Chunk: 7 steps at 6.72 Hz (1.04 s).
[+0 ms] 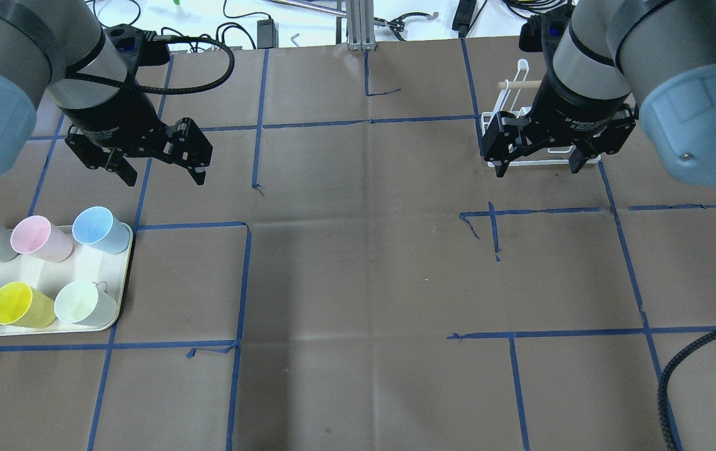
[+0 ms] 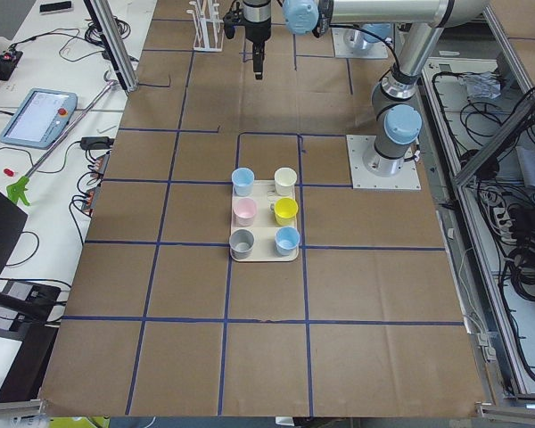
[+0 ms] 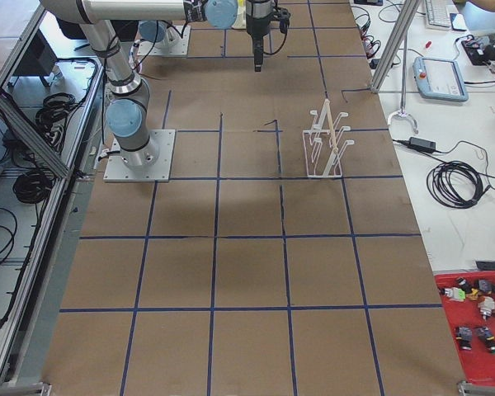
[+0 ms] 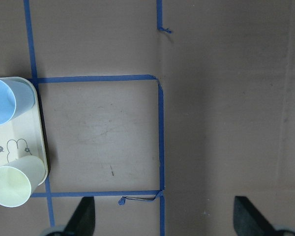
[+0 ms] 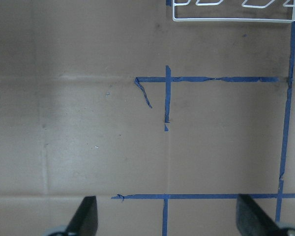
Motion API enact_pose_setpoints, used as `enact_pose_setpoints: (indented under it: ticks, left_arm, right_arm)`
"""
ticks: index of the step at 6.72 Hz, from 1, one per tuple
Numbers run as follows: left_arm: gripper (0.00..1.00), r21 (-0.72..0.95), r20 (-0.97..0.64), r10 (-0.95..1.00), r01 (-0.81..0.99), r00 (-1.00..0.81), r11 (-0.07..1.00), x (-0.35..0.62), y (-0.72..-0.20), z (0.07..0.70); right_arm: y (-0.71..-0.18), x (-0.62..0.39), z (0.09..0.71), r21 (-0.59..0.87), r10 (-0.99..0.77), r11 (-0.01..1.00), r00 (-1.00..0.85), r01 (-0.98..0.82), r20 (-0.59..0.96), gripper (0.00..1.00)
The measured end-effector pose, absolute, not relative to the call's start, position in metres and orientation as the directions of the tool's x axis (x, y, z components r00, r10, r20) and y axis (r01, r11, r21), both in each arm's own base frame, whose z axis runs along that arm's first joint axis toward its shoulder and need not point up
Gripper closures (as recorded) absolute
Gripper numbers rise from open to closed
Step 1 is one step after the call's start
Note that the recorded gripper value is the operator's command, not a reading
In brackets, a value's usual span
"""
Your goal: Transfer IKEA cup to right arm and place on rack
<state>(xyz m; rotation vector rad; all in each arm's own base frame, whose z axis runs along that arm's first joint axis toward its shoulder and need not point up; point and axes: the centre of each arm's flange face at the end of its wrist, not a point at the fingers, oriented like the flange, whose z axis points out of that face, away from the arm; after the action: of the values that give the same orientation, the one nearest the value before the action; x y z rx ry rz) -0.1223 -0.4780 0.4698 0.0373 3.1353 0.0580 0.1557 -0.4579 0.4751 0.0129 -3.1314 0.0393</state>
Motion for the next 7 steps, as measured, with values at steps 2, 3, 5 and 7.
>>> enact_pose_setpoints:
  ticks: [2, 3, 5, 7]
  left_arm:
    - [0.00, 0.034, -0.004, 0.024, 0.024, -1.000, 0.999, -0.1225, -0.4769, 0.4712]
    - [0.00, 0.033, -0.004, 0.024, 0.024, -1.000, 0.999, -0.1225, -0.4762, 0.4716]
    - [0.00, 0.035, -0.002, 0.025, 0.025, -1.000, 0.999, -0.1227, -0.4744, 0.4704]
    - [0.00, 0.040, 0.001, 0.025, 0.025, -1.000, 0.999, -0.1229, -0.4721, 0.4676]
  right_arm:
    - [-0.4579, 0.1557, 0.4749, -0.024, -0.007, 1.000, -1.000, -0.008, 0.010, 0.00]
    - [-0.4579, 0.1558, 0.4747, -0.023, -0.007, 1.000, -1.000, -0.008, 0.010, 0.00]
    - [-0.4580, 0.1558, 0.4746, -0.023, -0.007, 1.000, -1.000, -0.008, 0.010, 0.00]
    - [-0.4580, 0.1558, 0.4745, -0.023, -0.007, 1.000, -1.000, -0.008, 0.010, 0.00]
